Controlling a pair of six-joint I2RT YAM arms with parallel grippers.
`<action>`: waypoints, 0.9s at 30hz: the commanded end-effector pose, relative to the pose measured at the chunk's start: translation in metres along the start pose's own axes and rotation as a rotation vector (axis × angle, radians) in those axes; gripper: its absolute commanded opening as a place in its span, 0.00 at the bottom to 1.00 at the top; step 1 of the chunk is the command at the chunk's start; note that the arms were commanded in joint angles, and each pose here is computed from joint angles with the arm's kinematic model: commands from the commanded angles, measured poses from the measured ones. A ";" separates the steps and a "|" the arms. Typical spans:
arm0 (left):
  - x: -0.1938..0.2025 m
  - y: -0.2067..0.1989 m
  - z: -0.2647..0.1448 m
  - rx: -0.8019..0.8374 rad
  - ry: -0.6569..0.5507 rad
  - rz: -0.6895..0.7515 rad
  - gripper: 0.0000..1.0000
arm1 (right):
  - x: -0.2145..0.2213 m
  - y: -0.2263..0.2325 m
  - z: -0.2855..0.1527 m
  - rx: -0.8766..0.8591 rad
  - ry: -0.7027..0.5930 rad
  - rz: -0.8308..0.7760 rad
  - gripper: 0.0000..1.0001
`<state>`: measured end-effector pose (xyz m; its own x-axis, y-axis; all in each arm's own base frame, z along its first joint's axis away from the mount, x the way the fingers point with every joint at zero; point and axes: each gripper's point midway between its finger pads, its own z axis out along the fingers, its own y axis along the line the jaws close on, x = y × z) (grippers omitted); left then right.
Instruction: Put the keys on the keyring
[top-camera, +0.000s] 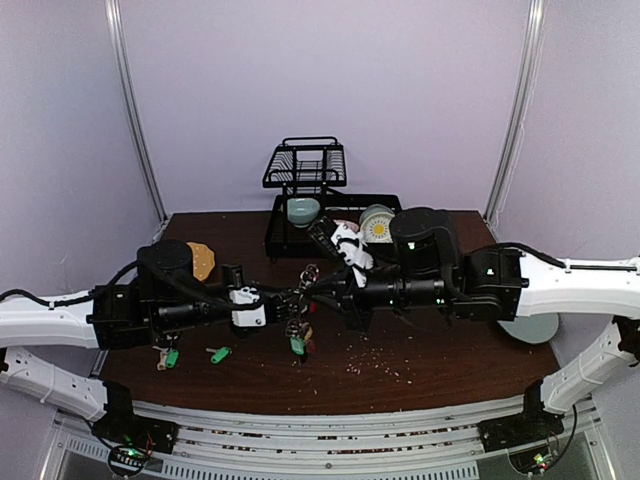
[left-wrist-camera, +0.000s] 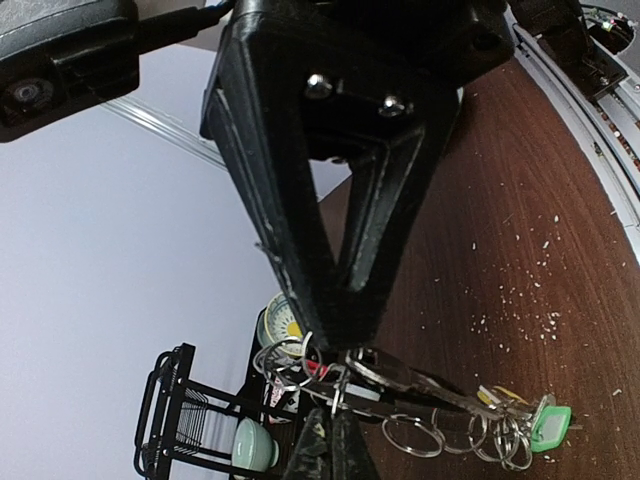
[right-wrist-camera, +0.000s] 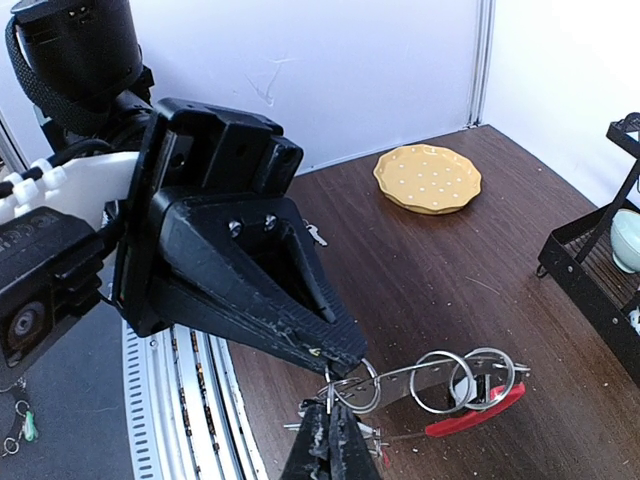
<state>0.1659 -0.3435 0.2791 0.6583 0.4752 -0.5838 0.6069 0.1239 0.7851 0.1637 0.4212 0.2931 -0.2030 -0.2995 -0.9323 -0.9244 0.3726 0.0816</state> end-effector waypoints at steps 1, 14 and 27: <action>-0.024 0.023 -0.005 -0.078 -0.096 -0.026 0.00 | -0.005 -0.010 -0.003 0.040 -0.024 -0.011 0.00; -0.022 0.024 -0.003 -0.082 -0.081 -0.039 0.00 | 0.001 0.005 0.004 -0.052 -0.007 -0.038 0.00; -0.025 0.021 -0.004 -0.067 -0.095 -0.039 0.00 | -0.002 -0.014 0.007 0.026 -0.019 -0.022 0.00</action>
<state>0.1661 -0.3436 0.2785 0.6449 0.4736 -0.5999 0.6207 0.1335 0.7726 0.1669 0.4195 0.2835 -0.1858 -0.3159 -0.9304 -0.9327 0.3546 0.0659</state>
